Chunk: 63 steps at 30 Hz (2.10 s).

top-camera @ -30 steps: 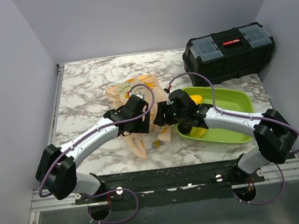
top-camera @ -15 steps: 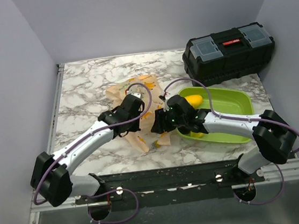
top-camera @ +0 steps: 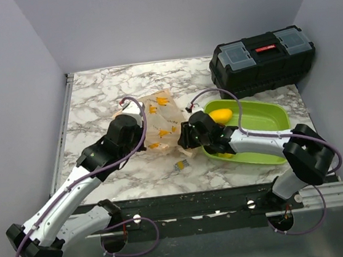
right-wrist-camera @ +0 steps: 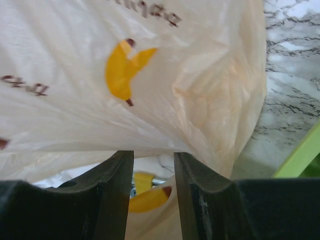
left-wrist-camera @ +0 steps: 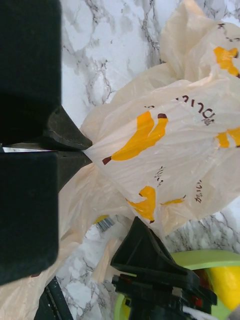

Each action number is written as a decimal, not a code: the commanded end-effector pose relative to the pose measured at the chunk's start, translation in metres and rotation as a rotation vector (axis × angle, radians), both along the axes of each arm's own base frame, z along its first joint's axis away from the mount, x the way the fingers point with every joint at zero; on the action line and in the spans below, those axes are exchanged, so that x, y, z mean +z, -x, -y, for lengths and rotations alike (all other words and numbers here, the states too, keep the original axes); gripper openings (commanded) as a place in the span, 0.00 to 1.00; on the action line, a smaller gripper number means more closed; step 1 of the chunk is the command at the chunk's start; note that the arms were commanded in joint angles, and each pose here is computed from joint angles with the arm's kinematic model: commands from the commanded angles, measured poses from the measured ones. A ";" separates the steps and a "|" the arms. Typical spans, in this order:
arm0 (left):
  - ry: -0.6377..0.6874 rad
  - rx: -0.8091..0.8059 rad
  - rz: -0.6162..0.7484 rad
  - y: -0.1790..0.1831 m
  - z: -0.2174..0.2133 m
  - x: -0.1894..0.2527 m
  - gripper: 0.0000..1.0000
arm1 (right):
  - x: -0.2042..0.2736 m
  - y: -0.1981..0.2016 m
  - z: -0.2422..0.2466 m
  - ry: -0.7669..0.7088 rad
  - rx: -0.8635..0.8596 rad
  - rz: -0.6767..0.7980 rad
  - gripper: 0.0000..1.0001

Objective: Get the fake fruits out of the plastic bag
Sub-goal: Adjust the plastic bag at the center of the board.

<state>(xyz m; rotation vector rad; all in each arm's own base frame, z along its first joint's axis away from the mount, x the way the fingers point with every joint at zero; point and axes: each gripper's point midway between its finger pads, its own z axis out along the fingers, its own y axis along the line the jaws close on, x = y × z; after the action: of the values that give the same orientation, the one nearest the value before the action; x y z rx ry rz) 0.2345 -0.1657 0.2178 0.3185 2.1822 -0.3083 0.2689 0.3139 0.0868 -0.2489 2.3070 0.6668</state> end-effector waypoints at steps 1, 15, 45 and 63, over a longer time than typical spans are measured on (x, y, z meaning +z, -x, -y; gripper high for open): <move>0.092 0.014 0.077 -0.001 -0.005 0.012 0.00 | -0.034 -0.008 0.016 0.124 -0.061 -0.006 0.41; 0.110 -0.044 0.040 0.003 0.002 0.003 0.00 | 0.059 0.026 -0.051 -0.178 0.296 0.131 0.57; 0.085 0.017 -0.082 0.026 -0.015 -0.030 0.00 | 0.024 0.006 -0.117 -0.152 0.176 0.171 0.47; 0.022 0.044 -0.132 0.030 -0.024 -0.049 0.00 | 0.110 -0.115 -0.078 -0.192 -0.400 0.595 0.51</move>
<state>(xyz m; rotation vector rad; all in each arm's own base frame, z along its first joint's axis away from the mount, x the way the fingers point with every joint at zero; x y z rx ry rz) 0.2050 -0.1528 0.1751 0.2706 2.2752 -0.4091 0.3387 0.4149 0.1404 -0.0967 1.8537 0.6158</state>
